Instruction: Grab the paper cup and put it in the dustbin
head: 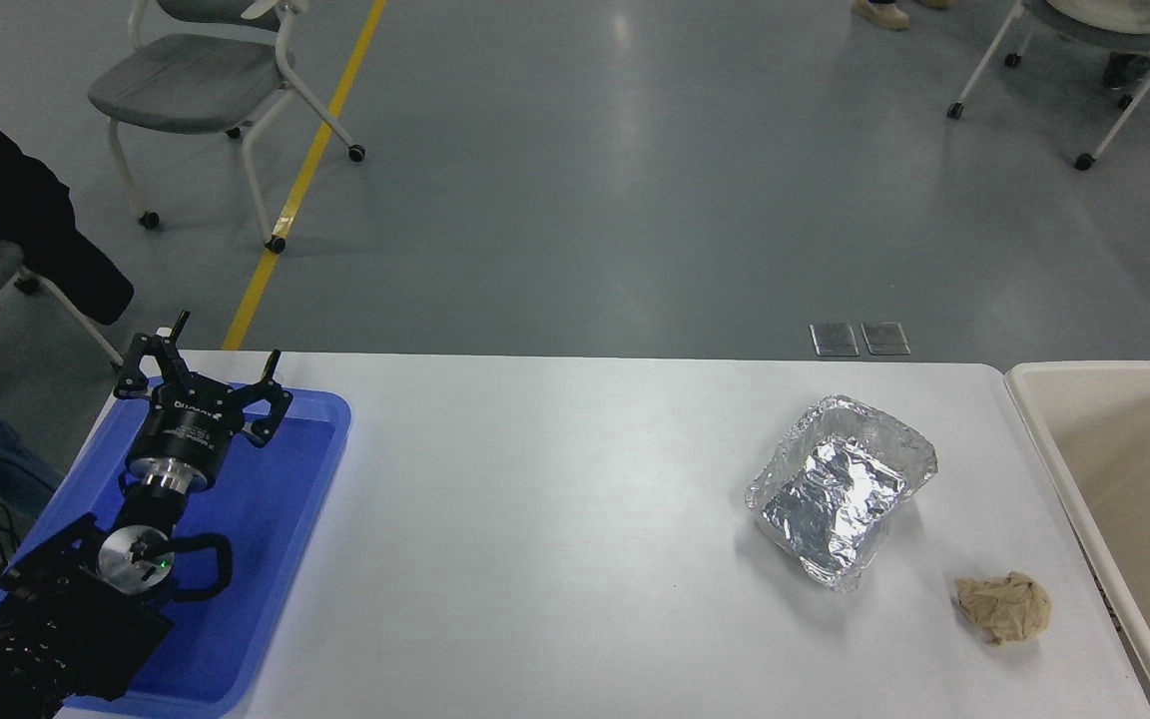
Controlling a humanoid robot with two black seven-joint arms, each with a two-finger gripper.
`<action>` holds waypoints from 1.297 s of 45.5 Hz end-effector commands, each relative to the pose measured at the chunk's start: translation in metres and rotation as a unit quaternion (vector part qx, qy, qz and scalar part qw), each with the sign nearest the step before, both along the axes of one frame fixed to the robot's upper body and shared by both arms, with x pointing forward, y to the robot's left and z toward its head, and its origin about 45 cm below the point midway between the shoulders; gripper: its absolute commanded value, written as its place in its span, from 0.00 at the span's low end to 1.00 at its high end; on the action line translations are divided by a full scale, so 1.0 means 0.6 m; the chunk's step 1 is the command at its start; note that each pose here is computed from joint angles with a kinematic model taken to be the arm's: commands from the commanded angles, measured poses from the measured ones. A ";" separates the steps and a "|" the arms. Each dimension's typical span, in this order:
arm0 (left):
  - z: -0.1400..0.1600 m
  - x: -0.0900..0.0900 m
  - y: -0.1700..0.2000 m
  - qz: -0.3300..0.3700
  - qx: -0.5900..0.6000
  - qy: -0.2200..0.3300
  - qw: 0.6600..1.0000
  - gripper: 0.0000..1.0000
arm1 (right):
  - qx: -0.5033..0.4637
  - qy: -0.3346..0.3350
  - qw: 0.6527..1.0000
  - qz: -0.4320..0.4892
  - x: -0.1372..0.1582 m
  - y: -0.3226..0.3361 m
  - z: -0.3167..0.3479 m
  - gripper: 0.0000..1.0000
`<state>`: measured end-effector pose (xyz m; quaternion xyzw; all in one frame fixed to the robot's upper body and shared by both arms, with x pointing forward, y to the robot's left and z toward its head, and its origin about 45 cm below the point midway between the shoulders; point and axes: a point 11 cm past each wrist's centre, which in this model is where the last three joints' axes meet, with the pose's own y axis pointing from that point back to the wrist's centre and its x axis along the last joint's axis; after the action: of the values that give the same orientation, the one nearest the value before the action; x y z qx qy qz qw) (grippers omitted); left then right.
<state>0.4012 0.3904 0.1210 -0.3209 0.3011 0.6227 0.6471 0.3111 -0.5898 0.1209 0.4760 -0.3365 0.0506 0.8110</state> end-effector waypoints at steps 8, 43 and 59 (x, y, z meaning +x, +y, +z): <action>0.000 0.000 0.000 0.000 0.000 0.000 1.000 1.00 | 0.039 -0.040 0.998 -0.034 -0.016 0.036 -0.063 0.15; 0.002 0.002 -0.002 -0.001 -0.001 -0.001 1.000 1.00 | 0.051 -0.016 0.996 0.074 0.076 0.070 0.124 1.00; 0.001 0.001 -0.002 -0.001 -0.001 -0.001 1.000 1.00 | 0.093 0.102 0.965 0.222 0.103 0.271 0.277 1.00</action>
<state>0.4023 0.3892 0.1218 -0.3220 0.3010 0.6215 0.6477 0.3752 -0.4968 0.2242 0.5772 -0.2461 0.1275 0.7681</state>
